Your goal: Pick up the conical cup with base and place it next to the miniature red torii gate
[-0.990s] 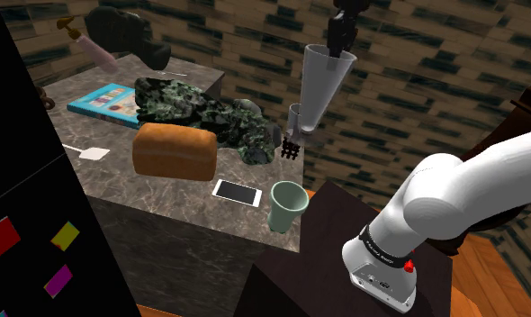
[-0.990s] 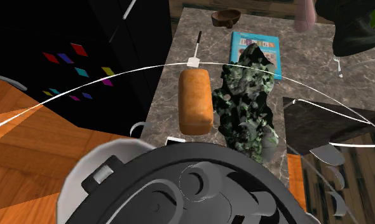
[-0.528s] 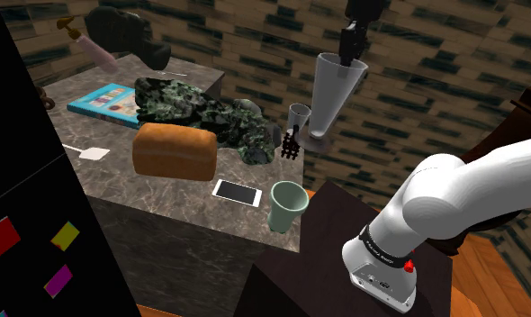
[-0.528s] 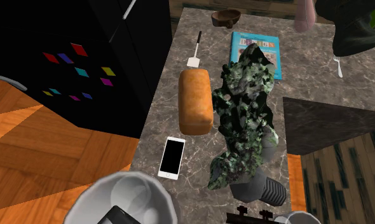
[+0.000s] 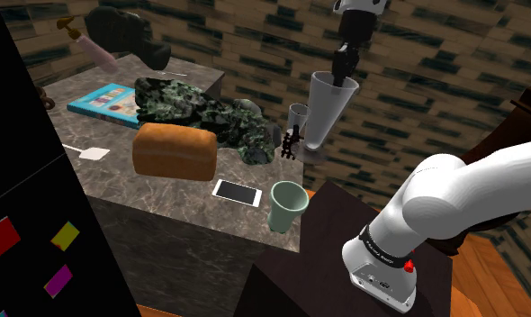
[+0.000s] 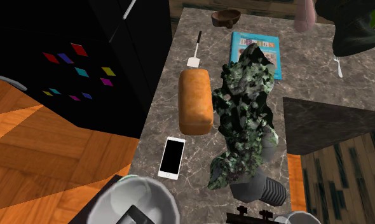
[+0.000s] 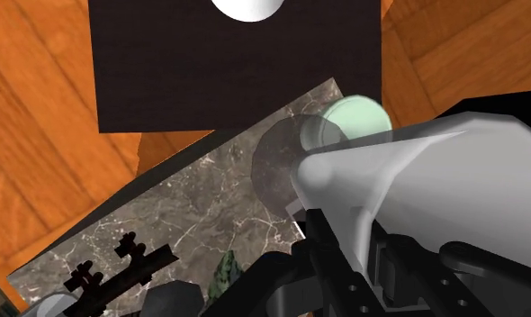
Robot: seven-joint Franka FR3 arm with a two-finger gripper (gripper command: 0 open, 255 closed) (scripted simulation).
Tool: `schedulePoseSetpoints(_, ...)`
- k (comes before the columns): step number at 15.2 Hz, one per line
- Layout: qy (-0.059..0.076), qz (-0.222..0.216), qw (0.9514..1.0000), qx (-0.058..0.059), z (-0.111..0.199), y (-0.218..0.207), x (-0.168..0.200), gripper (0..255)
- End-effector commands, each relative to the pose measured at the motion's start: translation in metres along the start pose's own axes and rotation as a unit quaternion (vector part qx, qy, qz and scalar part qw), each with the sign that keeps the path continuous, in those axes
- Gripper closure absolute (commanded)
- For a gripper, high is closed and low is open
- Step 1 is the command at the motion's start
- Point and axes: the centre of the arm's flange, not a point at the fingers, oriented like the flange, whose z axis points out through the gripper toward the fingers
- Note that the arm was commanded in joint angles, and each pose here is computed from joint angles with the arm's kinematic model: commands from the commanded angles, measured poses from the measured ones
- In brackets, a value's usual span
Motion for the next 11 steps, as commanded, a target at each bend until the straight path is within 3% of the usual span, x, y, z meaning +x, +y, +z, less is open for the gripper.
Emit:
schedulePoseSetpoints(1, 0.001, 0.000, 1.0000, 0.000, 0.010, 0.001, 0.002, 255)
schedulePoseSetpoints(11, 0.001, 0.000, 1.0000, 0.000, 0.062, 0.010, 0.011, 255)
